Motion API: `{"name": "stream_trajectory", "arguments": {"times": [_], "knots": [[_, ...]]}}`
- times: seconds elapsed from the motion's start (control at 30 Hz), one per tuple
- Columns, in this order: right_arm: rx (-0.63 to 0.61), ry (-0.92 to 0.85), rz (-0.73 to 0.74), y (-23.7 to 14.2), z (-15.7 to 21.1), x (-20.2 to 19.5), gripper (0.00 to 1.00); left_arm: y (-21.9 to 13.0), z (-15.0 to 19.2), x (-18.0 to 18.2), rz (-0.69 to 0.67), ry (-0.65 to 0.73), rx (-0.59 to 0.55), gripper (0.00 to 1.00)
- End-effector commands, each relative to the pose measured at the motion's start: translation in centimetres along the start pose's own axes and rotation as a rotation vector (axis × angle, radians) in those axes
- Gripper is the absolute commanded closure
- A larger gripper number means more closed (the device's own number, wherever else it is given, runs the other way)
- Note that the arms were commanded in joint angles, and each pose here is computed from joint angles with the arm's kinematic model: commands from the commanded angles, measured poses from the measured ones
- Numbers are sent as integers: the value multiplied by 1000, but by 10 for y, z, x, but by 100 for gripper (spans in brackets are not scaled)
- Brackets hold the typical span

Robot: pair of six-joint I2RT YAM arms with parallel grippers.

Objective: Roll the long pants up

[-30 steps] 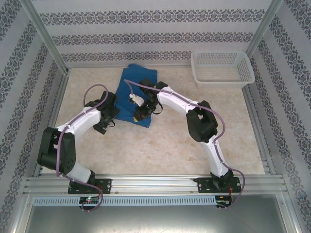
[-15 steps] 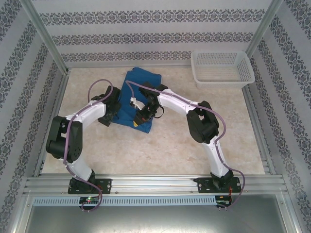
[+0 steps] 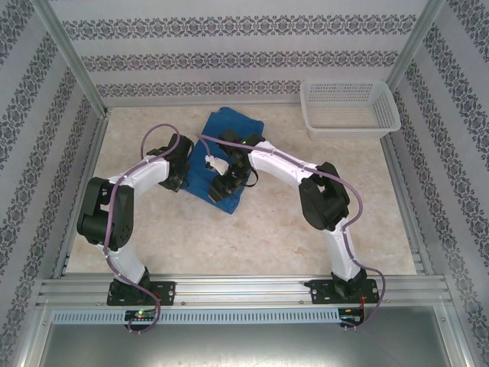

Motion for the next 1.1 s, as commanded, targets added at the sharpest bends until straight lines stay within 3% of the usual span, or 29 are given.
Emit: {"name": "stream_trajectory", "arguments": {"times": [0.0,0.13,0.3,0.53,0.63,0.7,0.77,0.8,0.83,0.87,0.93,1.0,1.03,1.07], "knots": [[-48,-119,335,-42,7,16,7,-14,-7,-16,28,24,-2,100],[-93,-296,628,-43,13,43,7,-17,-5,-18,21,39,26,100],[-89,-455,860,-14,19,64,7,-18,-4,-13,12,44,38,100],[19,-613,1072,39,24,43,7,-17,0,-10,2,56,64,100],[43,-663,1114,48,22,29,12,-18,0,-10,7,65,67,100],[53,-657,1082,51,21,21,26,-20,0,-9,10,69,68,100],[56,-620,1036,49,19,14,73,-22,0,-10,17,71,70,100],[51,-603,1011,47,19,12,92,-23,0,-12,28,73,72,100],[47,-584,981,45,19,12,100,-24,0,-12,31,78,73,93],[45,-566,957,43,19,12,100,-25,0,-13,37,82,75,81],[44,-526,897,39,20,13,100,-27,-2,-14,45,93,77,37],[40,-473,814,33,21,16,100,-30,-2,-16,57,98,77,7],[30,-437,762,29,21,15,100,-33,-2,-15,62,97,76,0],[24,-403,714,26,20,16,100,-34,-3,-15,63,96,74,0]]}}
Point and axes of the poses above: each hand's point on the last joint's axis, 136 mm out from that joint toward the fingers, its own y axis out along the fingers, its own x axis along the line the jaws close on, z = x × y, the point moved 6 cm from there along -y, back along the fingers, and after that the axes turned 1 degree about -y, right-handed, at the moved point
